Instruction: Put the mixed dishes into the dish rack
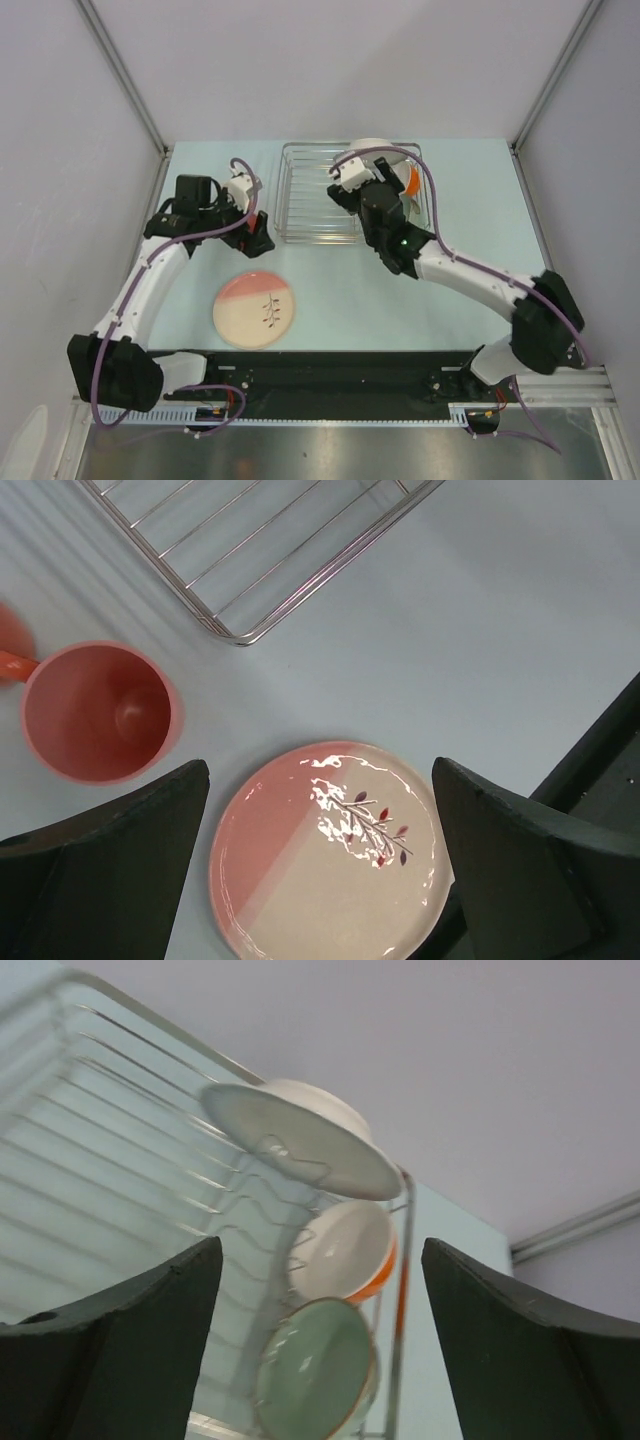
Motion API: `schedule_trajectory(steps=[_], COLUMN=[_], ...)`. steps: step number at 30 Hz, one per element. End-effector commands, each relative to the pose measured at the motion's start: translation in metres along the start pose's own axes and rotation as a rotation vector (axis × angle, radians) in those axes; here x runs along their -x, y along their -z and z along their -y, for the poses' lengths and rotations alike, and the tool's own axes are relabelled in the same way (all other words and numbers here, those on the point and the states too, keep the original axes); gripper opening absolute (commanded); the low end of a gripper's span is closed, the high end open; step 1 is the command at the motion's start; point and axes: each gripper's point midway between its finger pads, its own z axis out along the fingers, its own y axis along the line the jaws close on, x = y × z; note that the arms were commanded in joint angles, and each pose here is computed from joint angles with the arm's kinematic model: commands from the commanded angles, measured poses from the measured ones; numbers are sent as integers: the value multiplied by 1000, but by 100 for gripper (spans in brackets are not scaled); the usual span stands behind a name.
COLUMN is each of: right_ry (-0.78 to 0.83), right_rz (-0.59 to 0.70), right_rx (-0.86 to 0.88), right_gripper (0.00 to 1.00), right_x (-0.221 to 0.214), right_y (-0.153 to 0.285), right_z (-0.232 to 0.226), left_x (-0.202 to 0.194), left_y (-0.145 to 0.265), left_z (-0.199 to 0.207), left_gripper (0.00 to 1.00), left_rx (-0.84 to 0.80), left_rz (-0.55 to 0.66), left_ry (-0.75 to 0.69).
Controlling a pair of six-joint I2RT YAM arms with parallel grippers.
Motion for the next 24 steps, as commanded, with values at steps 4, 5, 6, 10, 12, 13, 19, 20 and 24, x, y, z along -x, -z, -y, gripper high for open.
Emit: schedule_trajectory(steps=[4,5,6,10,12,13,19,20,24], right_ry=[-503,-535,-548,-642,-621,-660,-743,-721,-680], right_rz=[-43,-64,-120,-283,-346,-392,-582,-589,-615], right_rx=[212,239,295,401,414,390,419,463,563], right_gripper=[90,92,95,100,100,100,100,100,100], right_x=[37,34,23,-15,-34,-45,-73,-73,-79], right_y=[104,112,122,154,169,173,175,176,172], right_z=[5,3,-7,-41,-60,-69,-113,-121,-156], left_x=[33,33,33,14,-5,-18,-68,-74,-92], left_y=[53,59,71,98,106,107,110,111,101], left_z=[6,6,6,5,-3,-3,-26,-33,-54], left_gripper=[100,100,100,100,100,100,100,100,100], left_rx=[78,90,107,165,206,220,276,287,290], left_rz=[108,114,133,136,100,82,13,13,-5], left_ry=[-84,-92,-94,-120,-128,-129,-93,-77,-32])
